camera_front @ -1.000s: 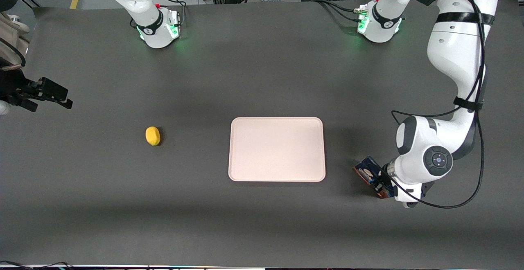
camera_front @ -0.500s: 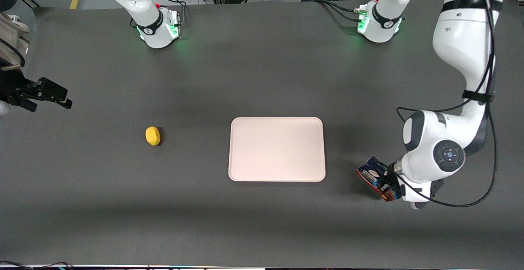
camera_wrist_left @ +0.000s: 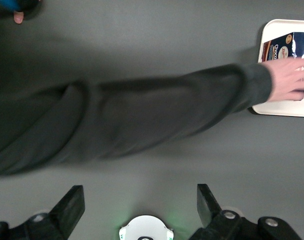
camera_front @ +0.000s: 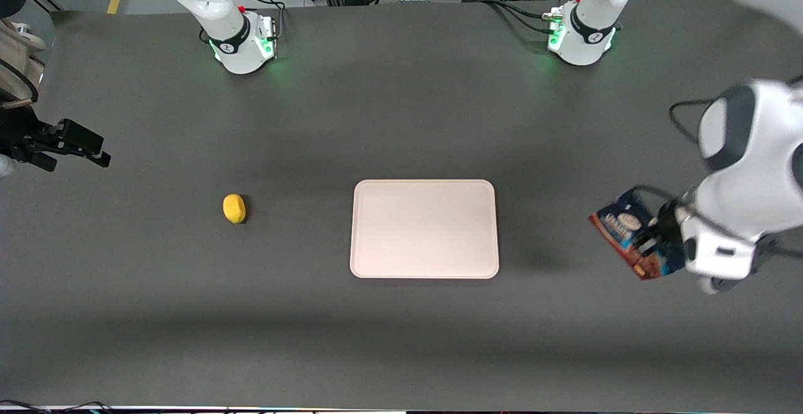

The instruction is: Place cookie box on tray

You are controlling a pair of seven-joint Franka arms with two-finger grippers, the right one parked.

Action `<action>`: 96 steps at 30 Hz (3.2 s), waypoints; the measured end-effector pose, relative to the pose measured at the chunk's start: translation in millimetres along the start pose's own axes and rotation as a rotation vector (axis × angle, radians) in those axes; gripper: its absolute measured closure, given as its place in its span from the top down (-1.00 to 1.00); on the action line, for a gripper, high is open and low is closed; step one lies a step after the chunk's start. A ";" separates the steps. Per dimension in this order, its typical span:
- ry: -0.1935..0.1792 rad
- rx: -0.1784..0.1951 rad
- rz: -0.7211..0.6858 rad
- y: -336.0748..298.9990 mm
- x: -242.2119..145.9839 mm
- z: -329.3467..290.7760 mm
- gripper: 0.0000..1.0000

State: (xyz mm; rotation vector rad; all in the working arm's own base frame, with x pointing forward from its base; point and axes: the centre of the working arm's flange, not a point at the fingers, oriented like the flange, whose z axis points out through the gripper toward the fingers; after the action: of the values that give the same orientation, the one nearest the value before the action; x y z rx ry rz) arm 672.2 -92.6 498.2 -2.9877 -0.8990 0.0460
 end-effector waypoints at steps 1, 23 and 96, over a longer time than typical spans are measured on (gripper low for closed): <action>-0.004 0.007 0.018 -4.7 -5.9 -16.3 -0.59; -0.114 -0.016 0.484 111.7 -195.4 -51.3 -0.59; -0.049 0.074 0.401 65.7 -139.1 -16.9 1.00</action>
State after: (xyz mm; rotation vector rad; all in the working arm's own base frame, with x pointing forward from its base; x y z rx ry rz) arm 593.1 -224.4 516.3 -3.0537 -0.2806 0.1540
